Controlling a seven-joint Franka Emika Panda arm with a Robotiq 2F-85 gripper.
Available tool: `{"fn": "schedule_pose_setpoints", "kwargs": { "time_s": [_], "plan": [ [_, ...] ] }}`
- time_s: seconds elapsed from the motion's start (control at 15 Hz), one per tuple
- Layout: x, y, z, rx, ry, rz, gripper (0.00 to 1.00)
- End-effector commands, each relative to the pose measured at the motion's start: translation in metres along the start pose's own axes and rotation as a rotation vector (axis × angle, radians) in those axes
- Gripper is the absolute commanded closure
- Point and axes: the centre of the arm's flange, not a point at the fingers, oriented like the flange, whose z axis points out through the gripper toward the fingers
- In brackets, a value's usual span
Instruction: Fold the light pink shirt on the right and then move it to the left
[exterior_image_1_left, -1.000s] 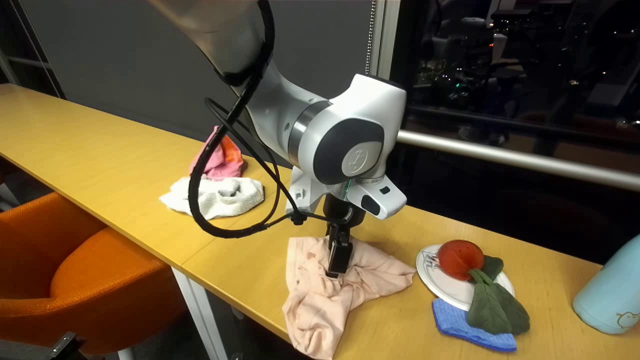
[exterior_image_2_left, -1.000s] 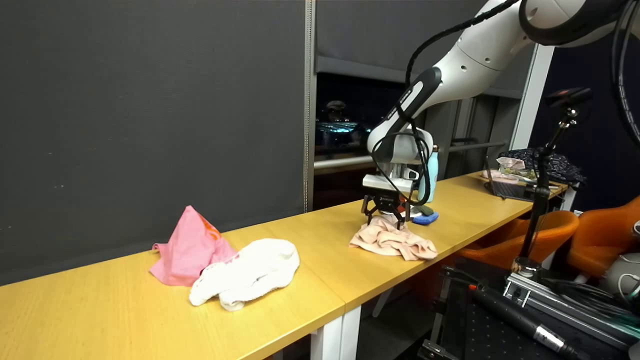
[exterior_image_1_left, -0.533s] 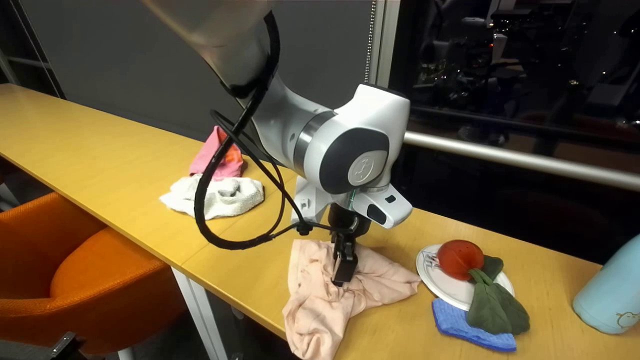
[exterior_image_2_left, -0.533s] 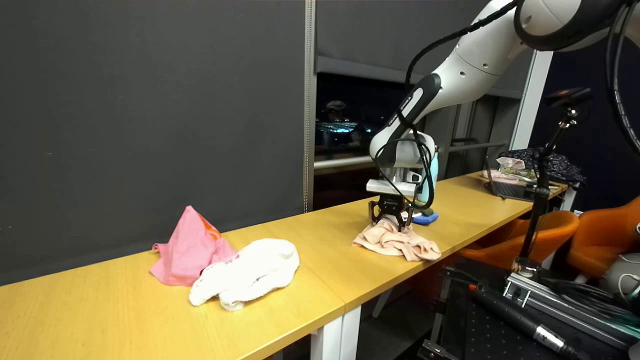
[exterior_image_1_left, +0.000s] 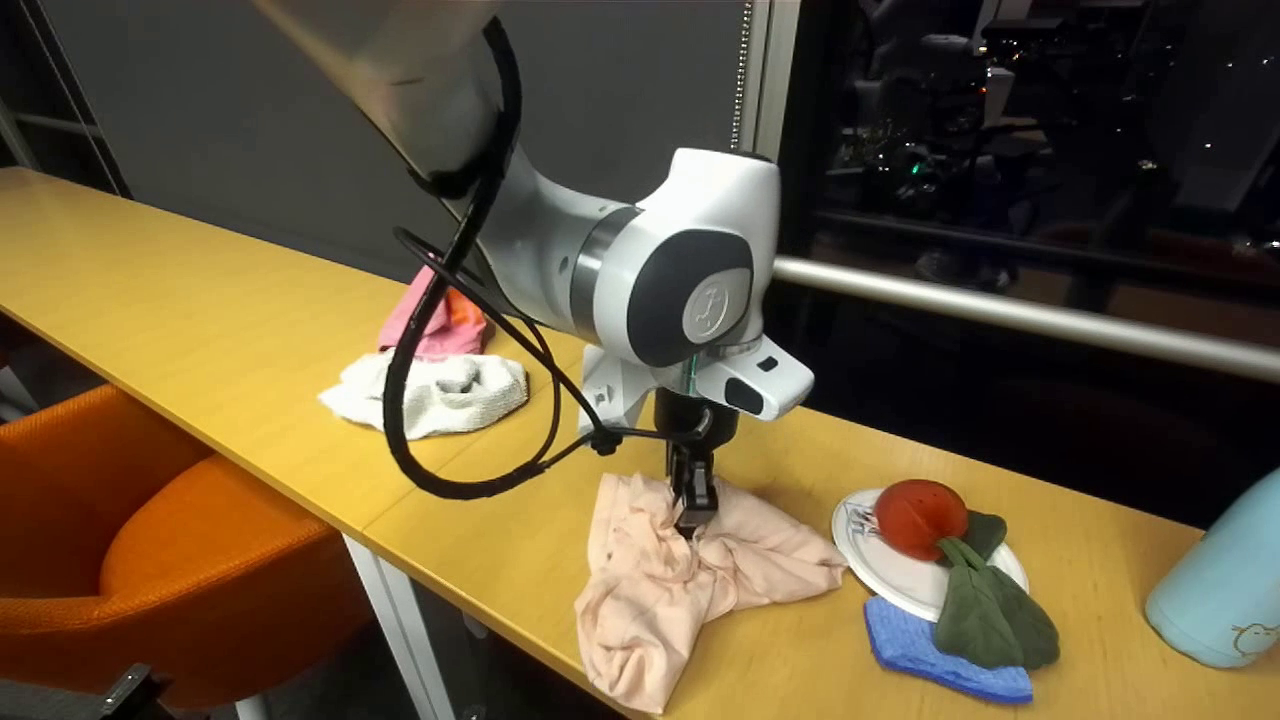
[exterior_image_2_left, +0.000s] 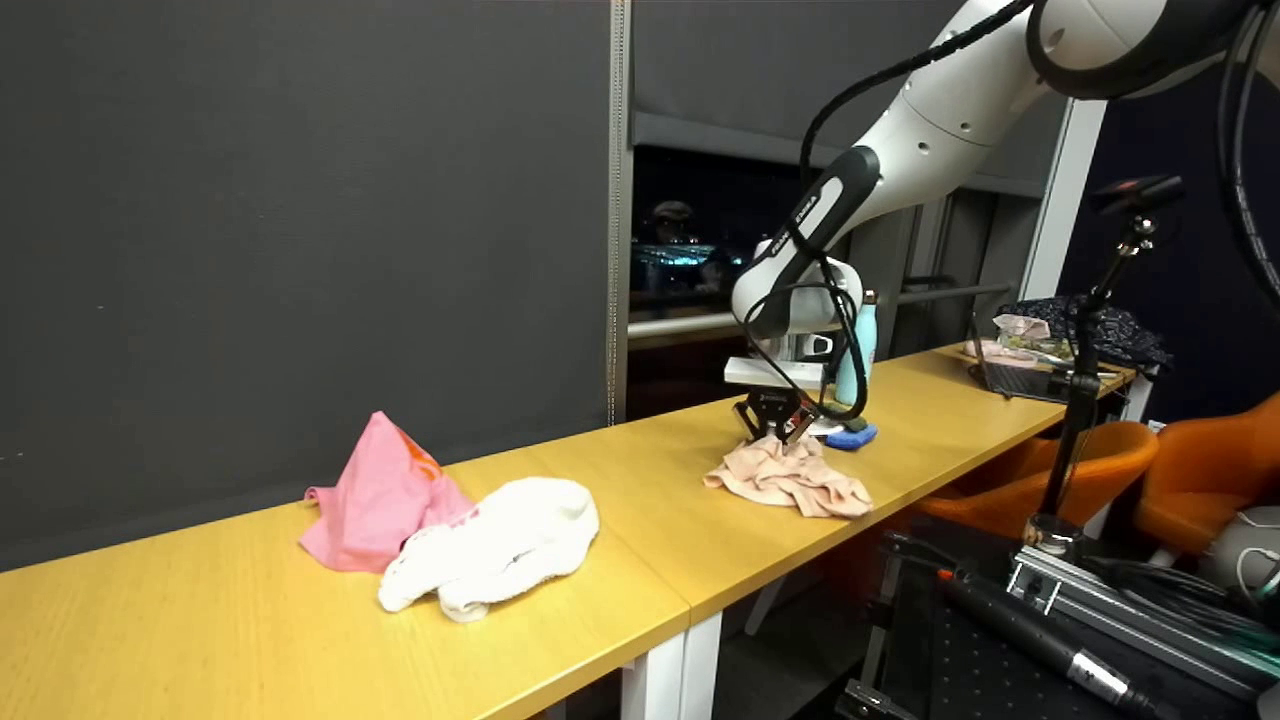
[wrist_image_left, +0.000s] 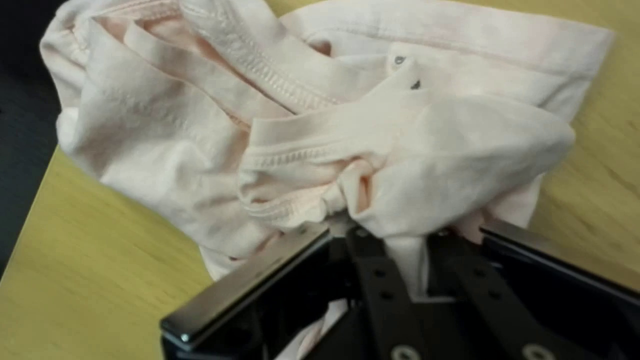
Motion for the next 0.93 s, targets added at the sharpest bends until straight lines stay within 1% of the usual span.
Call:
{"fn": "schedule_pose_setpoints", "kwargs": {
  "time_s": [0.0,0.07,0.27,0.47,0.67,0.73,0.8,0.87],
  "plan": [
    [-0.015,-0.020,-0.025,0.008,0.106,-0.025,0.98],
    [-0.018,-0.026,-0.031,0.017,0.123,-0.037,0.96],
    [-0.031,-0.049,-0.056,0.049,0.181,-0.072,0.96],
    [-0.050,-0.078,-0.095,0.105,0.223,-0.110,0.96],
    [-0.071,-0.106,-0.137,0.181,0.251,-0.150,0.96],
    [-0.083,-0.114,-0.155,0.215,0.240,-0.176,0.96],
    [-0.091,-0.121,-0.165,0.247,0.238,-0.197,0.96],
    [-0.106,-0.127,-0.183,0.289,0.226,-0.226,0.96]
  ]
}}
